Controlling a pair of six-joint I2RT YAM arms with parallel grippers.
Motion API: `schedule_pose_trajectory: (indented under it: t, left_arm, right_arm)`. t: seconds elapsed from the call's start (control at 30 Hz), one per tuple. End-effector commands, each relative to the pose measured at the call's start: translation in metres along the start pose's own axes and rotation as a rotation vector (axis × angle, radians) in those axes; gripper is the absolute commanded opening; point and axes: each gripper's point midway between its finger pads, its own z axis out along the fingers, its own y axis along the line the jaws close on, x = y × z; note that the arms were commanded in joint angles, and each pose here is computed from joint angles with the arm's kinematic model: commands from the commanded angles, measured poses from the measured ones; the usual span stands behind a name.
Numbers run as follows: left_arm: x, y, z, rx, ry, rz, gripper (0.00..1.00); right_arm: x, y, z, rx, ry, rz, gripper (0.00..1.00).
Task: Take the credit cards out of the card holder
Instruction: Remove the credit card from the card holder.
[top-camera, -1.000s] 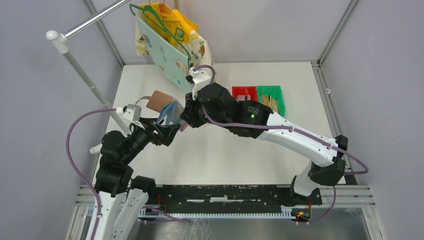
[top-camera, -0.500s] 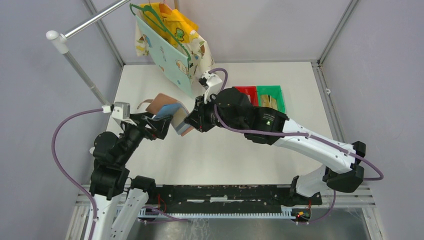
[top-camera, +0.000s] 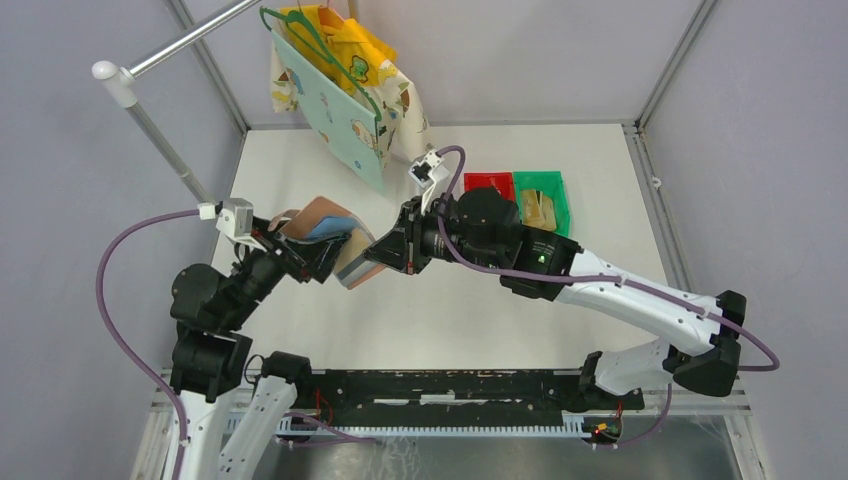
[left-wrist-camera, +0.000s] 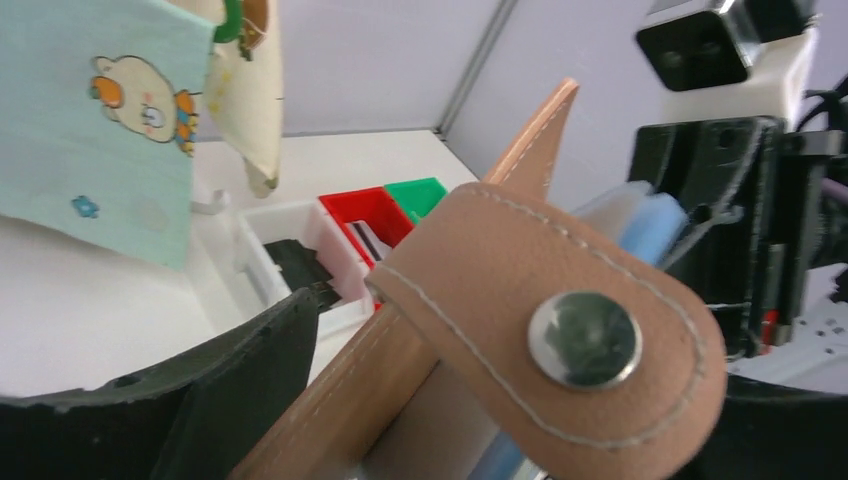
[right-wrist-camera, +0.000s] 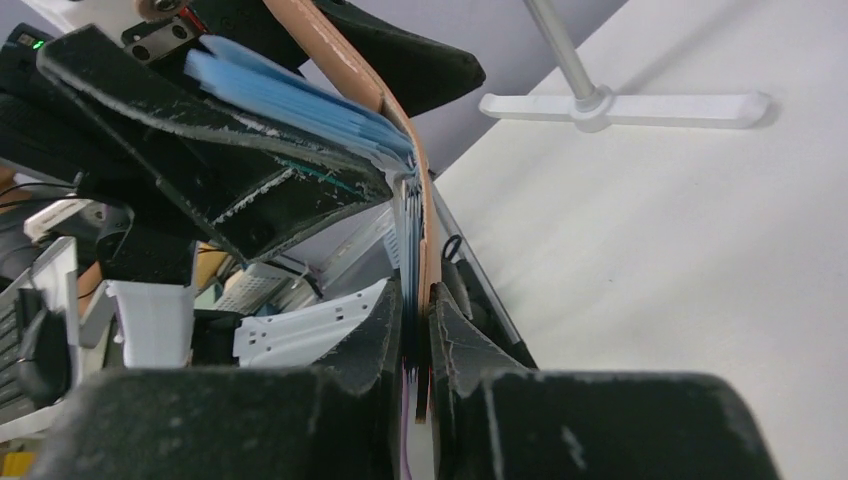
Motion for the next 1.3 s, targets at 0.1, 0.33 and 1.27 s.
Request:
schedule_pose_trajectory:
  t: [0.1,0.33,1.27]
  left_arm:
    - [-0.019,-0.049,-0.006,0.224,-0.006,-0.010,0.53]
    - [-0.032,-0.059,-0.008,0.249,-0.031,-0.020,0.33]
    - [-0.042,-0.068,0.013,0.277,0.068,-0.167,0.02]
  right_arm:
    - [-0.047,0.046,-0.032,-0.276,-0.203,0.068,0.00]
    - [-0.043,0.032,-0.044,-0.378,-0.244,0.174,0.00]
    - [-0.001,0.027,-0.055,-0.516,-0.167,0.107,0.53]
